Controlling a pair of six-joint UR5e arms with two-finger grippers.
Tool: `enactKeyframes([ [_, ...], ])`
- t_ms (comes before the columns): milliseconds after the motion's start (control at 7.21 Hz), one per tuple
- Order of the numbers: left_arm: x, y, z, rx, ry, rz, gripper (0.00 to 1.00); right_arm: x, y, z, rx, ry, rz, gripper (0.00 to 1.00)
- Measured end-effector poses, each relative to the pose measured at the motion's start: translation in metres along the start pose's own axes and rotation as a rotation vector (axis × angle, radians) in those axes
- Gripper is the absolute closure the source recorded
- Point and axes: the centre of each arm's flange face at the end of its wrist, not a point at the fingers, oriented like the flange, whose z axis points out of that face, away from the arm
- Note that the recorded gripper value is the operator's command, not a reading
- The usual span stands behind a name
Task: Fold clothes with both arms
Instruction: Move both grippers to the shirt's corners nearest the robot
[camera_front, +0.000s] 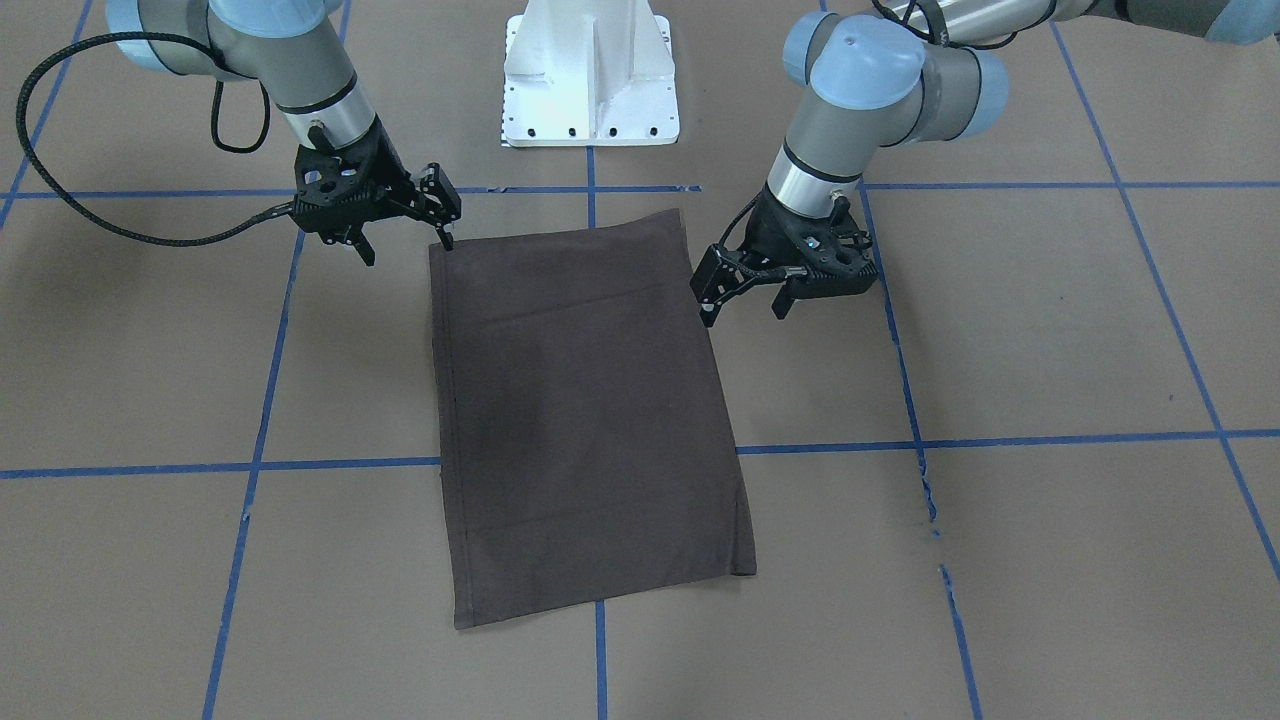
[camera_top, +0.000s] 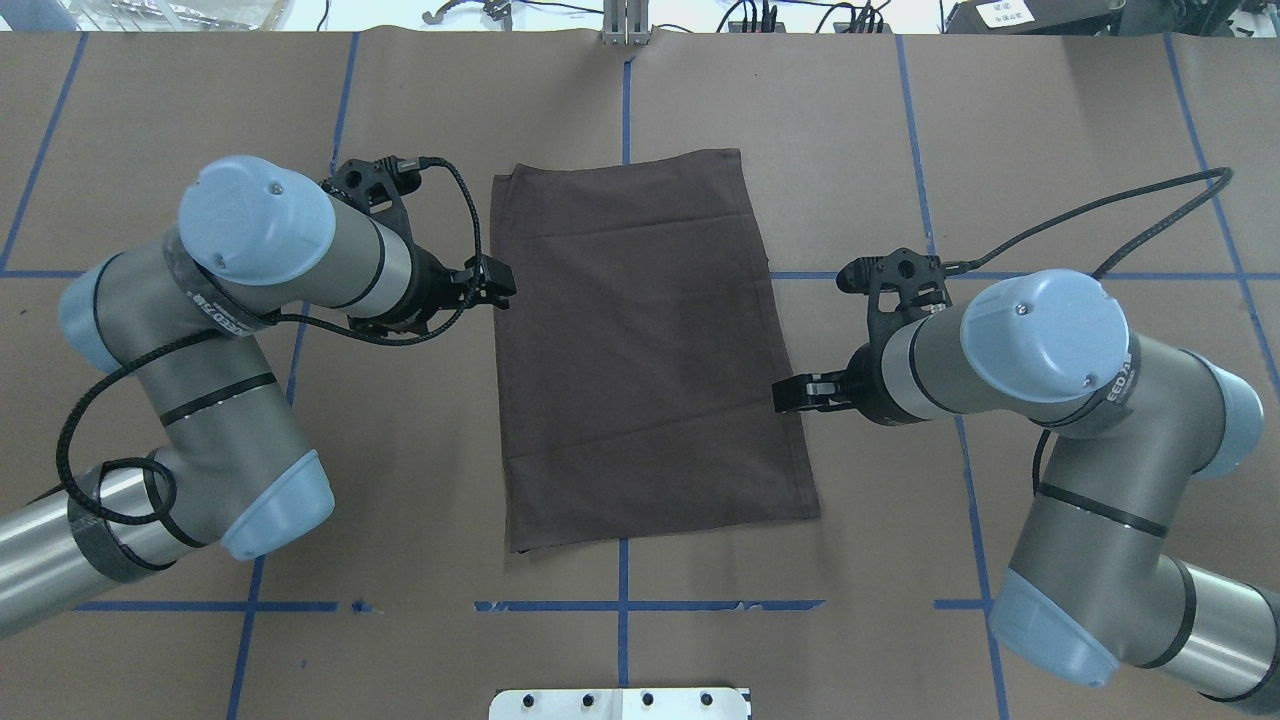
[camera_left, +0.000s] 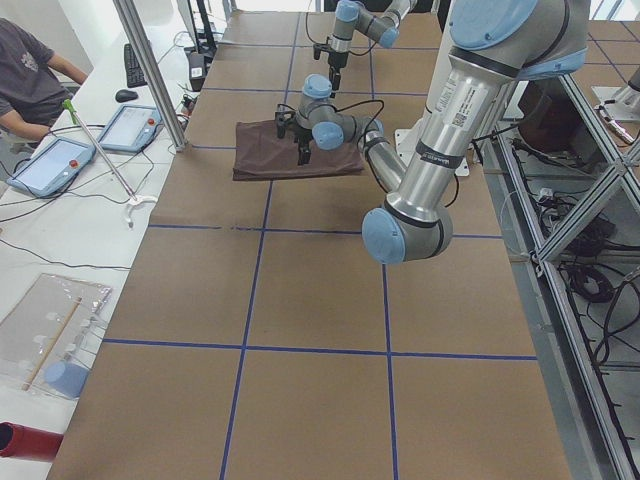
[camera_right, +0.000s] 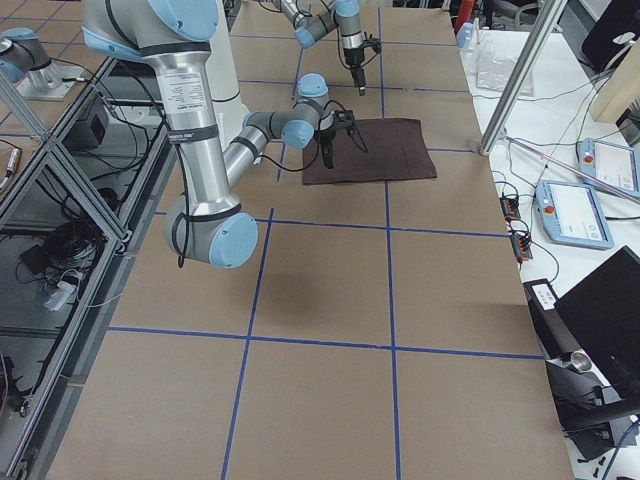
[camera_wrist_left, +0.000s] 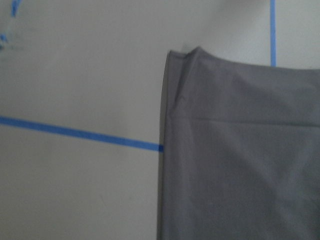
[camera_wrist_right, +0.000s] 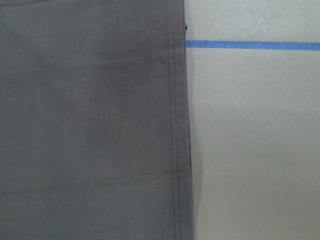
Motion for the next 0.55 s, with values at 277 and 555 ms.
enactKeyframes([
  [277,0.008,0.068,0.029,-0.067,-0.020,-0.147,0.00,0.006,-0.011,-0.012,-0.019,-0.021,0.026,0.00],
  [555,0.008,0.125,0.051,-0.093,-0.054,-0.236,0.00,0.007,-0.012,-0.013,-0.023,-0.025,0.047,0.00],
])
